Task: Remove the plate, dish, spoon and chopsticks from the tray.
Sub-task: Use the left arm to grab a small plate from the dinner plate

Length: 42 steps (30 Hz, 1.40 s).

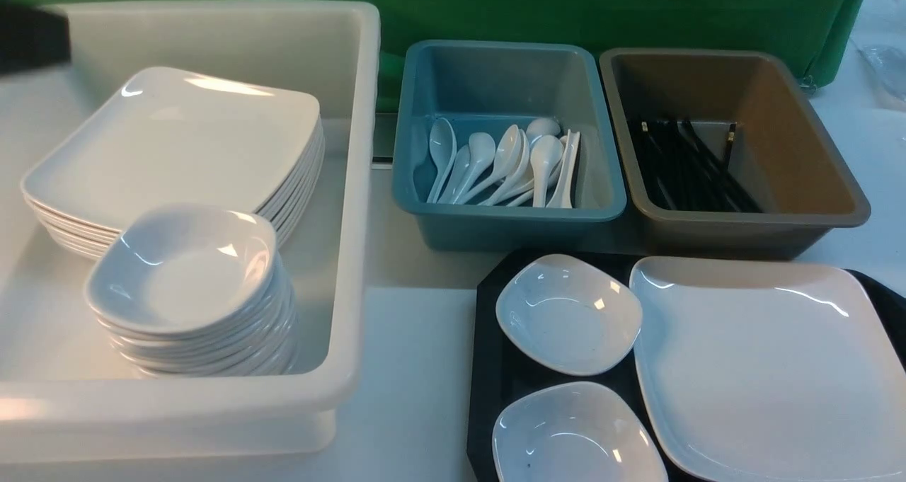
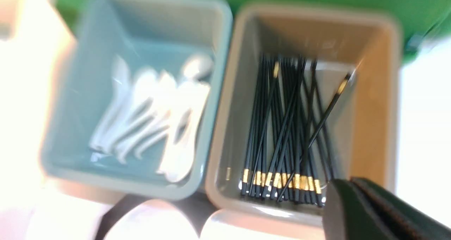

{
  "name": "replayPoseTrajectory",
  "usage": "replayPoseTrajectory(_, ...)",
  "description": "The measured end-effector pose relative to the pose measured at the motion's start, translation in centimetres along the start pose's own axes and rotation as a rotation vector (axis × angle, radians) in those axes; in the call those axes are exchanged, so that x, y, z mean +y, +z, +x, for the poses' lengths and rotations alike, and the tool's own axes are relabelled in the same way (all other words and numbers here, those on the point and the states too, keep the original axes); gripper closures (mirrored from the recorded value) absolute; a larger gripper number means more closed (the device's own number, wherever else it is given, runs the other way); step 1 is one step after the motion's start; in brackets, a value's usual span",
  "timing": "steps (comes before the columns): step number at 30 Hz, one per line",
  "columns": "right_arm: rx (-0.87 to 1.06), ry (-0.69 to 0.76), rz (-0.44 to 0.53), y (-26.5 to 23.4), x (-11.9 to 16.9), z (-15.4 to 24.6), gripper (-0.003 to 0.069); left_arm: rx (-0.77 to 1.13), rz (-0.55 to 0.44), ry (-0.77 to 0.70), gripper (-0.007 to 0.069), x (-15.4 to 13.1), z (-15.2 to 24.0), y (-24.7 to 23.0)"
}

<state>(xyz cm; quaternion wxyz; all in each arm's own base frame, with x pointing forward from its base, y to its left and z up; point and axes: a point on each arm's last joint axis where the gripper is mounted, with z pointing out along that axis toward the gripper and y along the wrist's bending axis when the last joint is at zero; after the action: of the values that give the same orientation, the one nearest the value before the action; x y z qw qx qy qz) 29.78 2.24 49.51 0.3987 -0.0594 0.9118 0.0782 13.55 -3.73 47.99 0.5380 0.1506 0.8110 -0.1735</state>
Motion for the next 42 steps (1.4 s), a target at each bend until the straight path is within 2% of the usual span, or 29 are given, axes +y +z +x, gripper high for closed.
replayPoseTrajectory(2,-0.013,-0.008,0.000,-1.8,0.4,1.0,0.0631,-0.013,0.009,0.007,0.0624,0.0,-1.1,0.1)
replayPoseTrajectory(3,-0.036,-0.019,0.001,-4.7,0.9,2.9,0.0631,-0.016,0.039,0.013,0.0624,0.2,-3.0,0.6)
replayPoseTrajectory(6,0.008,-0.024,-0.001,-6.4,1.4,7.2,0.0631,0.029,0.105,0.033,0.0624,0.2,-4.6,2.4)
replayPoseTrajectory(8,0.074,-0.020,-0.006,-6.1,1.4,10.5,0.0631,0.102,0.140,0.053,0.0624,-0.2,-4.7,4.5)
replayPoseTrajectory(9,0.068,-0.021,-0.005,-6.5,1.5,11.0,0.0631,0.112,0.140,0.056,0.0624,-0.3,-4.7,4.7)
replayPoseTrajectory(10,0.121,-0.012,-0.011,-6.2,1.6,14.2,0.0631,0.212,0.129,0.100,0.0624,-0.8,-4.0,6.8)
replayPoseTrajectory(12,0.129,-0.002,-0.022,-6.3,1.8,17.3,0.0629,0.334,0.120,0.157,0.0624,-2.3,-2.8,9.3)
replayPoseTrajectory(13,0.127,-0.002,-0.024,-6.4,1.8,17.6,0.0629,0.347,0.118,0.164,0.0624,-2.5,-2.7,9.5)
replayPoseTrajectory(15,0.083,0.004,-0.035,-7.1,2.2,21.4,0.0629,0.489,0.127,0.286,0.0624,-6.0,-0.7,12.9)
replayPoseTrajectory(17,0.052,0.002,-0.037,-7.8,2.4,22.8,0.0629,0.524,0.130,0.337,0.0624,-7.3,-0.1,14.0)
replayPoseTrajectory(18,0.034,-0.001,-0.038,-8.2,2.6,24.6,0.0629,0.575,0.166,0.393,0.0624,-9.4,1.2,15.8)
replayPoseTrajectory(21,-0.030,0.012,-0.037,-9.5,2.9,27.4,0.0629,0.687,0.239,0.448,0.0624,-12.6,4.0,19.2)
replayPoseTrajectory(25,-0.083,0.014,-0.037,-10.5,3.1,29.3,0.0629,0.827,0.307,0.485,0.0624,-14.5,7.7,23.5)
replayPoseTrajectory(29,-0.083,0.019,-0.042,-11.0,3.3,30.1,0.0627,0.909,0.333,0.514,0.0620,-15.2,11.3,27.9)
replayPoseTrajectory(34,-0.073,0.024,-0.044,-10.9,3.3,30.2,0.0623,0.970,0.368,0.558,0.0604,-15.5,14.5,31.0)
replayPoseTrajectory(40,-0.074,0.024,-0.044,-10.9,3.3,30.2,0.0622,1.044,0.344,0.577,0.0526,-15.3,18.2,34.0)
replayPoseTrajectory(42,-0.074,0.024,-0.044,-10.9,3.3,30.2,0.0622,1.051,0.325,0.596,0.0438,-15.2,19.3,35.0)
